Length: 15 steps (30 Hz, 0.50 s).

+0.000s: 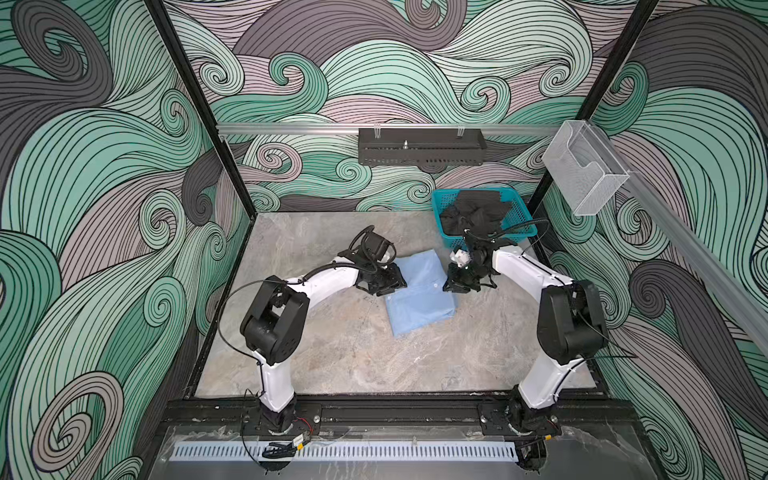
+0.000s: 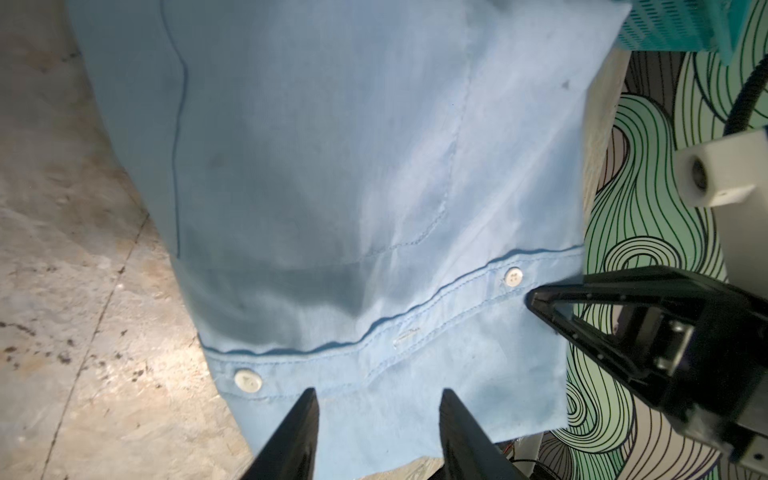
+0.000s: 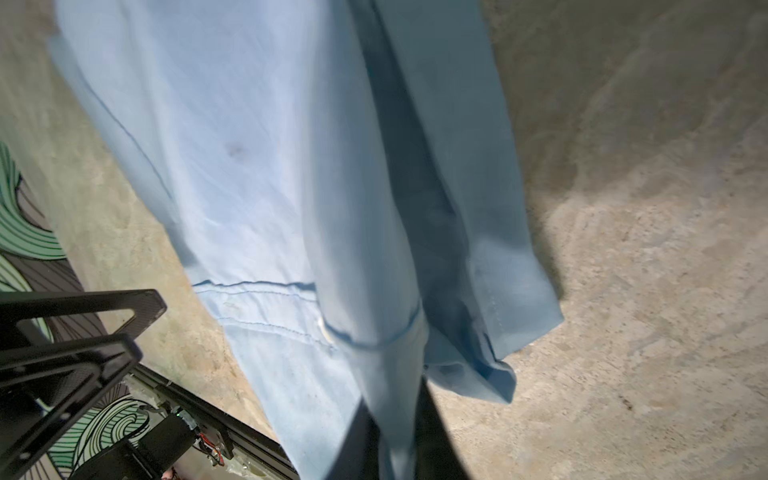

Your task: Fold and stack the long sleeve shirts

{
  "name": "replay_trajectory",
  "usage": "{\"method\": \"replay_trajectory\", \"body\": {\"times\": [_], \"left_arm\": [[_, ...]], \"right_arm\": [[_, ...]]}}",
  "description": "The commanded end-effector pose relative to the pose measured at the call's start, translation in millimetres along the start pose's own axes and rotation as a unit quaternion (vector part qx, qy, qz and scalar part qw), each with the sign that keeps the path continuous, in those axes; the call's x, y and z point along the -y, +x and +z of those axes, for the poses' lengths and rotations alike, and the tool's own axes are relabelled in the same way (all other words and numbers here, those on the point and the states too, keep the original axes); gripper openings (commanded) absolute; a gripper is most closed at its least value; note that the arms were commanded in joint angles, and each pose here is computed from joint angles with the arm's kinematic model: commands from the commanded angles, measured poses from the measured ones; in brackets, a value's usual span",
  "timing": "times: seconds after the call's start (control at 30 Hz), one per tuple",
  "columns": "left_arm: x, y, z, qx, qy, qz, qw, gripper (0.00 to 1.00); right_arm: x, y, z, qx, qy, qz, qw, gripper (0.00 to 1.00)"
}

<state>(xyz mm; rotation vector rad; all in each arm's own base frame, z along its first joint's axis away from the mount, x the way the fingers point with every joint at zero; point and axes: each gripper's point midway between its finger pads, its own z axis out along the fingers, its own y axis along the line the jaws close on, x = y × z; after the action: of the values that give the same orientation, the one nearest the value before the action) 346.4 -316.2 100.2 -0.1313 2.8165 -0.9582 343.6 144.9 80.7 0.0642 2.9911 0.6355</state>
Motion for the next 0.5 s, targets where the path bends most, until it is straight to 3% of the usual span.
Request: {"method": "replay_trajectory", "body": {"times": [0.0, 0.1, 0.2, 0.33, 0.47], "left_arm": [[16.1, -5.4, 15.4, -0.004, 0.019, 0.004, 1.0, 0.48], [13.9, -7.1, 34.3, -0.013, 0.02, -0.006, 1.0, 0.47], [8.4, -6.8, 52.2, -0.024, 0.016, -0.021, 0.999, 0.46], [-8.8, -5.2, 72.8, -0.032, -0.004, -0.046, 0.998, 0.46], [-16.4, -4.9, 79.4, -0.034, -0.013, -0.058, 0.998, 0.46]], "right_arm": [[24.0, -4.2, -9.9, 0.016, 0.076, -0.002, 0.997, 0.35], [20.0, -3.9, -28.9, 0.044, 0.112, -0.025, 0.992, 0.49], [-4.6, 6.4, -38.7, 0.057, 0.091, -0.056, 0.993, 0.51], [-41.8, 31.1, -20.5, 0.03, 0.015, -0.084, 0.996, 0.42], [-34.1, 47.6, 12.2, -0.017, 0.001, -0.07, 0.997, 0.29]]}}
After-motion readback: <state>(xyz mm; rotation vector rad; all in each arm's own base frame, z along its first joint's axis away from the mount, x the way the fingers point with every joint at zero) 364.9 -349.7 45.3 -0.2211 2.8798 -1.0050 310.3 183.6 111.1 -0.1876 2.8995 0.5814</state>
